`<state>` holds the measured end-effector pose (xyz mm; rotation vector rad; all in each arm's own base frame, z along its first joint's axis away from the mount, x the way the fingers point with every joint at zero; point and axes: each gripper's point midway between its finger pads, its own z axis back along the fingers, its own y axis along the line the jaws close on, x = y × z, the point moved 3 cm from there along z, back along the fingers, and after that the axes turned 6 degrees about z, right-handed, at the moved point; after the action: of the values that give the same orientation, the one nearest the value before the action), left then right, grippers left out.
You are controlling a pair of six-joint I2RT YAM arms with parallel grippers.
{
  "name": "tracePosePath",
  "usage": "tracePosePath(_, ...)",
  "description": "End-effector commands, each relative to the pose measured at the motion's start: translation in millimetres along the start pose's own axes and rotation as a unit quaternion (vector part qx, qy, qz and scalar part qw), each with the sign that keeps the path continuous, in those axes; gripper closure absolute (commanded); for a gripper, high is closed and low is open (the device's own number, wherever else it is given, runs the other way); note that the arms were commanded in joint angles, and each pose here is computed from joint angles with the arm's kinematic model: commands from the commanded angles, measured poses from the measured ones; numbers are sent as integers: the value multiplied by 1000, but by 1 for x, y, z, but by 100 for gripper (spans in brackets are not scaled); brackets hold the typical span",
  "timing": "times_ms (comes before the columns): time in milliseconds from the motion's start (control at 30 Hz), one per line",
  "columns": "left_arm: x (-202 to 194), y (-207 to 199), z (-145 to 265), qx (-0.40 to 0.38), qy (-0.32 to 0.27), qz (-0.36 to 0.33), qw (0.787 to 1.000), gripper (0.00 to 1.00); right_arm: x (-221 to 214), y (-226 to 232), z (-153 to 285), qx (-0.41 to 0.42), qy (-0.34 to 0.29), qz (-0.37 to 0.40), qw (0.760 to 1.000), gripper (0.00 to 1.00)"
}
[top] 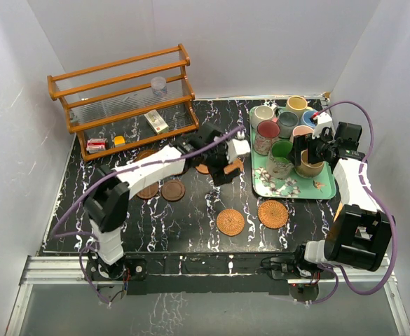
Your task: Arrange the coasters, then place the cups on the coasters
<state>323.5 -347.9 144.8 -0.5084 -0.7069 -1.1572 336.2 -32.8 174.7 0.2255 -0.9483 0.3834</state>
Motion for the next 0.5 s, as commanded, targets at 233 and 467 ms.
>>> tracePosePath(233, -65, -172, 1, -185, 96, -174, 963, 11, 7, -6, 4, -16, -16, 15, 1000, 2)
tracePosePath(467, -83, -195, -21, -205, 127, -223, 944, 18, 8, -7, 5, -17, -17, 15, 1000, 2)
